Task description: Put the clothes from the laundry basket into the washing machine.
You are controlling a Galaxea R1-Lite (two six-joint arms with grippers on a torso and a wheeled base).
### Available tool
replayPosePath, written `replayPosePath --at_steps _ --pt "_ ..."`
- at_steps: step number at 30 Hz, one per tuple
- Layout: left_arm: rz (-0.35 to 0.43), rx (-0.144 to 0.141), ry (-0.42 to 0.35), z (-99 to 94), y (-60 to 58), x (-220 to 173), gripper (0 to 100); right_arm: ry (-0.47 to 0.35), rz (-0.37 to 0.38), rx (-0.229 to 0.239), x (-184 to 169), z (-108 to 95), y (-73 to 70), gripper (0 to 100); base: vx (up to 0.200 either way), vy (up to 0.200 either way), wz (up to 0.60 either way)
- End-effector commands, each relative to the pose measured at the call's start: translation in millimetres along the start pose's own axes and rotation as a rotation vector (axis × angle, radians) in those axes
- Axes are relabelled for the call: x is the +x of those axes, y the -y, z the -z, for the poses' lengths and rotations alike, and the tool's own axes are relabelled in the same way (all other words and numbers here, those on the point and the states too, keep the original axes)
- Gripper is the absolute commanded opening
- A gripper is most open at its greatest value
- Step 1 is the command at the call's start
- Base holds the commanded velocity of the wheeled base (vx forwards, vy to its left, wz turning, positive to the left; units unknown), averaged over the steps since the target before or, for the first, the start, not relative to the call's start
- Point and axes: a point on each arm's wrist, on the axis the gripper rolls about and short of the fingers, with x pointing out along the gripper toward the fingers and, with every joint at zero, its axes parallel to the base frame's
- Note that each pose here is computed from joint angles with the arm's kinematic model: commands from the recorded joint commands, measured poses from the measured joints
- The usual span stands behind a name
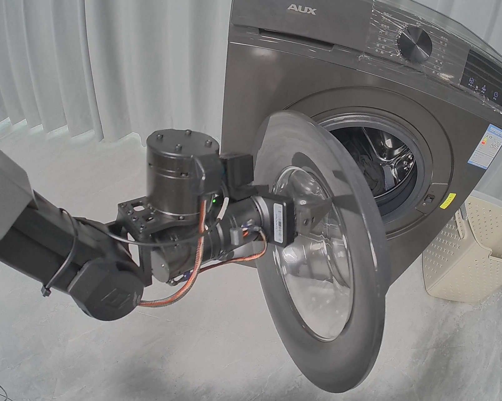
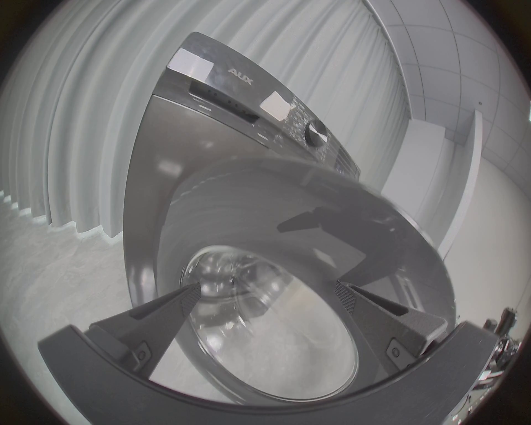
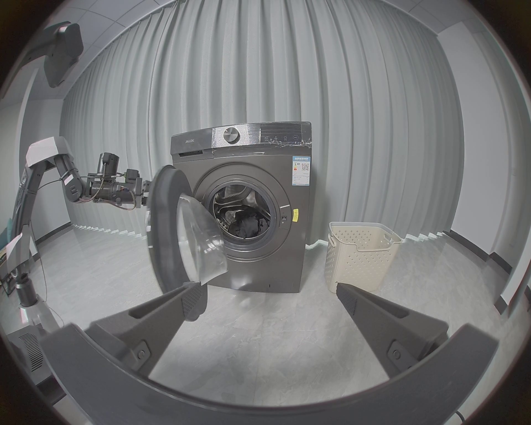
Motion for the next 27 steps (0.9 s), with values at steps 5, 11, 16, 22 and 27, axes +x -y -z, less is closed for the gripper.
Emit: replayPosePath --at_steps 5,11,16,22,27 --pt "-0.085 -0.050 0.071 2.8 -9.7 36.0 100 -0.001 -0.001 -0.001 0.1 5.2 0.0 100 0.000 0.000 0.00" --pt "-0.117 -0.048 0.045 12.6 -16.7 30.2 100 -0.001 -0.001 -0.001 0.1 5.2 0.0 100 0.000 0.000 0.00" --pt "-0.128 -0.041 0.002 11.7 -15.8 -1.8 100 -0.001 -0.001 -0.001 0.1 5.2 0.0 100 0.000 0.000 0.00" --pt "-0.133 0.008 -0.060 12.4 -12.7 -77.5 100 -0.001 -0.001 -0.001 0.1 5.2 0.0 100 0.000 0.000 0.00" --pt "-0.143 0.049 -0.077 17.7 -17.9 -148.7 100 -0.001 -0.001 -0.001 0.1 5.2 0.0 100 0.000 0.000 0.00"
